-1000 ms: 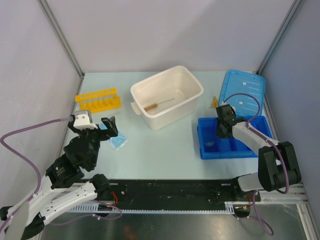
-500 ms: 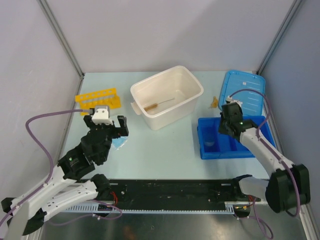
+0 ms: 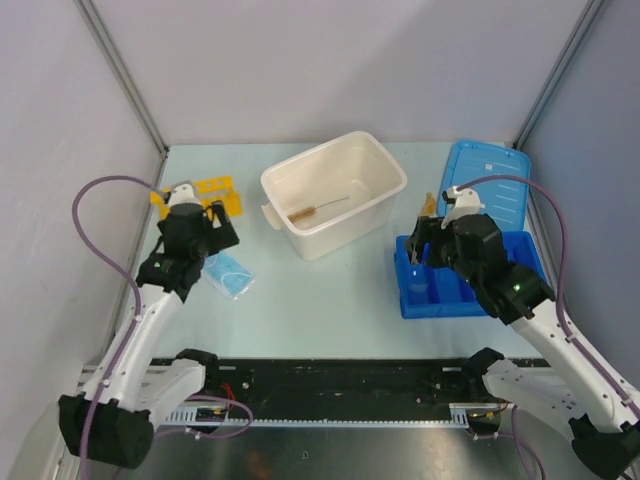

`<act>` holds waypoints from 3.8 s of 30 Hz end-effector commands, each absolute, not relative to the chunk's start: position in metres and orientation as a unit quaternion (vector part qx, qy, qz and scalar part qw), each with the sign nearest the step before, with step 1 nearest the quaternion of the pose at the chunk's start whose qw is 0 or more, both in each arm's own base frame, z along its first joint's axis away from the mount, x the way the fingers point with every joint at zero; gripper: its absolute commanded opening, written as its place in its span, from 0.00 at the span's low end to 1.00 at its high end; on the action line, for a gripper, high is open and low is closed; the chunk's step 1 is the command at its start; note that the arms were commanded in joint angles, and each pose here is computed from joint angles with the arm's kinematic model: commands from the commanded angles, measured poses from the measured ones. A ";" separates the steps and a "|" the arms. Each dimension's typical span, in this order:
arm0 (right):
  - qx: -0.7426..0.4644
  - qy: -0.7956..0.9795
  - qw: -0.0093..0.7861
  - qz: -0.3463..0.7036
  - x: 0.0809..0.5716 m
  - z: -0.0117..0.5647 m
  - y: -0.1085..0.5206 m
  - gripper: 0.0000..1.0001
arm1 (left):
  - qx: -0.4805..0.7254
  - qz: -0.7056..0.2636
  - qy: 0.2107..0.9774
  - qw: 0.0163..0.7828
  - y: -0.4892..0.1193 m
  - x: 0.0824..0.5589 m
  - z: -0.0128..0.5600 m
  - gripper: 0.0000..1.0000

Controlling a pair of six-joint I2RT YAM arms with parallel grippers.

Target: Organize the chemistry lab equipment

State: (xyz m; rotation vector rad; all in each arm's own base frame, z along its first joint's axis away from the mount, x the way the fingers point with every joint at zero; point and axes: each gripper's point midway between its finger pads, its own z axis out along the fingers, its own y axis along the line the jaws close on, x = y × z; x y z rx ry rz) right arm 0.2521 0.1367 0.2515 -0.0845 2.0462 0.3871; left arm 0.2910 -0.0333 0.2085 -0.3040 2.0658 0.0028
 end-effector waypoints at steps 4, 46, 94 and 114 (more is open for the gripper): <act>-0.069 0.823 0.523 0.208 0.230 0.278 0.153 0.96 | -0.224 -0.095 0.891 0.383 -0.027 0.294 0.161 0.99; -0.076 0.790 0.560 0.239 0.202 0.305 0.139 0.99 | -0.453 0.081 0.873 0.160 0.006 0.271 0.031 0.85; -0.090 0.801 0.542 0.238 0.205 0.290 0.146 0.99 | -0.157 -0.063 0.847 0.503 -0.062 0.314 0.273 0.03; -0.080 0.794 0.545 0.257 0.188 0.296 0.138 0.99 | 0.291 0.057 0.856 0.423 -0.250 0.441 0.210 0.22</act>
